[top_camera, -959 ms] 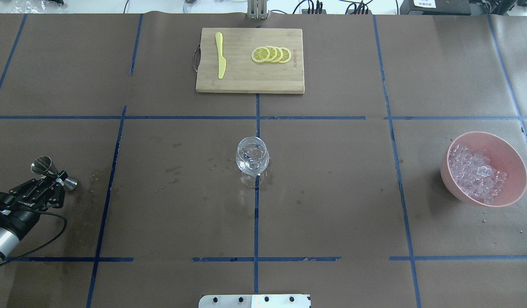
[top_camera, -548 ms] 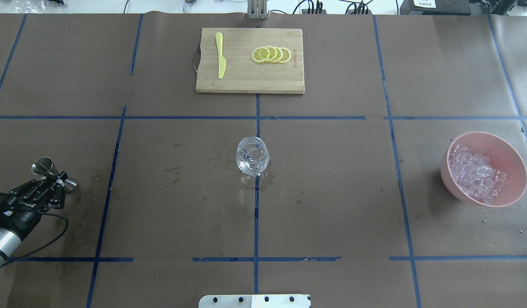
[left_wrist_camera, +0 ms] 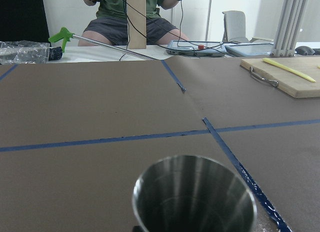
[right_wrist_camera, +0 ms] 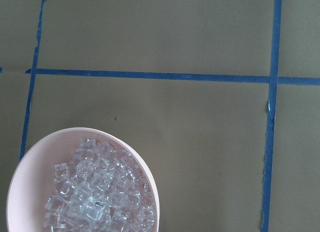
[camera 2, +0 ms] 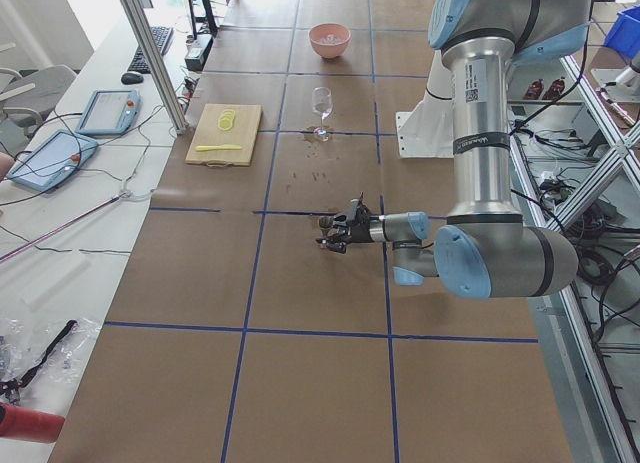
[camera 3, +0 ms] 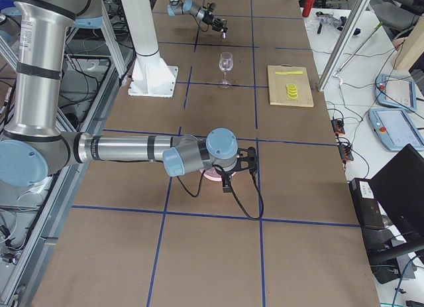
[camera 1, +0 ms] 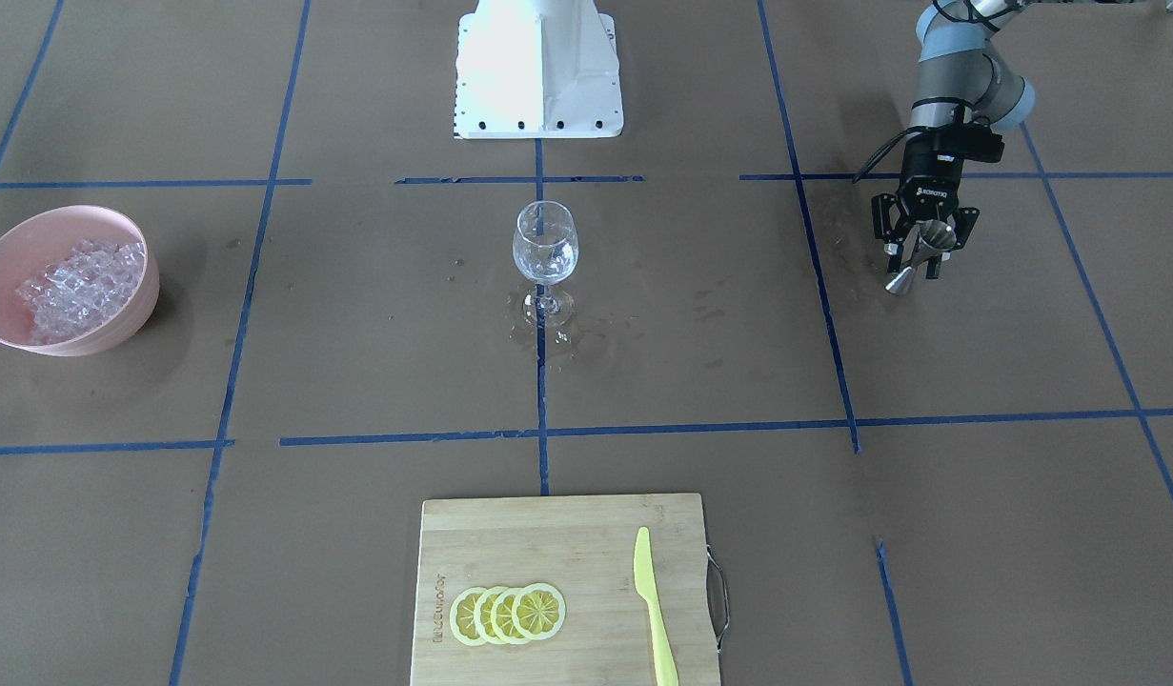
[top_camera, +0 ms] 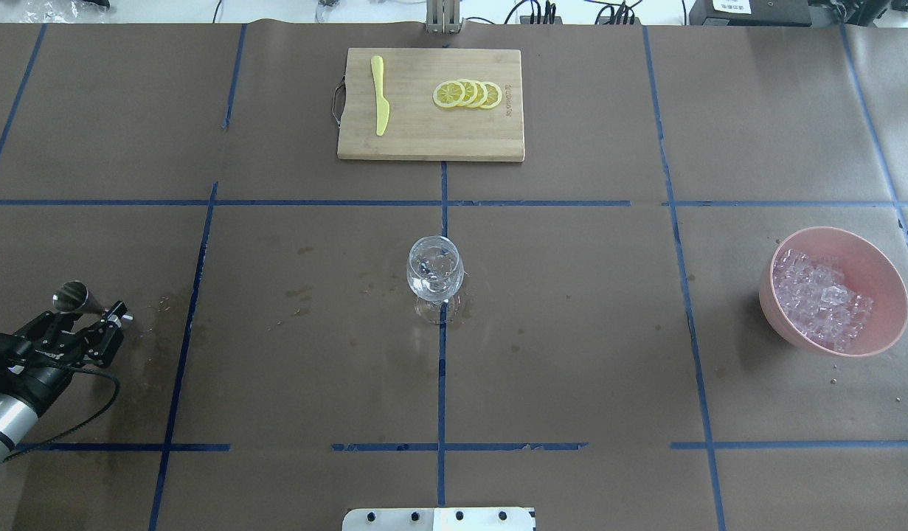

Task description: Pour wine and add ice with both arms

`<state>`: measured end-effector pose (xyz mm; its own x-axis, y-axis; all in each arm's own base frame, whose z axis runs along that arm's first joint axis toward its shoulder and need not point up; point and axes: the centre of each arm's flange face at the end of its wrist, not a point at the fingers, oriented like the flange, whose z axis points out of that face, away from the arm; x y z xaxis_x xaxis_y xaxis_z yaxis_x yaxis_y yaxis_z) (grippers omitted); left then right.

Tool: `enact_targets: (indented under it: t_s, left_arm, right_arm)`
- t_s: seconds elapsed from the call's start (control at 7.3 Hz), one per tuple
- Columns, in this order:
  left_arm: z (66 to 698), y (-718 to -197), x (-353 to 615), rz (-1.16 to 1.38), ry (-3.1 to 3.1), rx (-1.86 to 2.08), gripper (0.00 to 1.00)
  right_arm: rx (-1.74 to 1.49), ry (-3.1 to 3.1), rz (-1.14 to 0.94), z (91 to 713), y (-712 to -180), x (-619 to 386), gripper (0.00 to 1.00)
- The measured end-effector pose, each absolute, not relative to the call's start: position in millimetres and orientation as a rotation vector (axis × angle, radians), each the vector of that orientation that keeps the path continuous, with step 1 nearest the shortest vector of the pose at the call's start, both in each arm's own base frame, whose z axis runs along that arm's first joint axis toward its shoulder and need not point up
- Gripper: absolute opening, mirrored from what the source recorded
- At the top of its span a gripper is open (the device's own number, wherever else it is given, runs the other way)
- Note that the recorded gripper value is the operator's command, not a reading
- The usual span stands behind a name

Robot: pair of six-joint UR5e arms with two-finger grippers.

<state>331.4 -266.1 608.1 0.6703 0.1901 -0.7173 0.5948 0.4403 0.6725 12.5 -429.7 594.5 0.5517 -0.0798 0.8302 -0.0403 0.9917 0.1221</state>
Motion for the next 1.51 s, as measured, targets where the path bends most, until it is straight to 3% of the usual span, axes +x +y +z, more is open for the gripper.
enact_targets:
  t_s: [0.27, 0.55, 0.82, 0.96, 1.51]
  left_arm:
    - [609, -263, 333, -0.268, 0.845, 1.100, 0.61]
    - [604, -254, 319, -0.187, 0.886, 1.035, 0.63]
    - [597, -242, 293, -0.078, 0.915, 0.957, 0.92]
    - [601, -236, 281, -0.030, 0.908, 0.914, 0.99]
    - [630, -231, 215, 0.250, 0.822, 0.778, 0.99]
  right_arm:
    - [0.132, -0.987, -0.022, 595, -430, 13, 1.00]
    - [0.129, -0.987, -0.010, 593, -430, 13, 1.00]
    - [0.126, -0.989, 0.006, 588, -430, 12, 1.00]
    - [0.125, -0.990, 0.011, 586, -430, 12, 1.00]
    - [0.113, -0.971, 0.041, 565, -435, -7, 1.00]
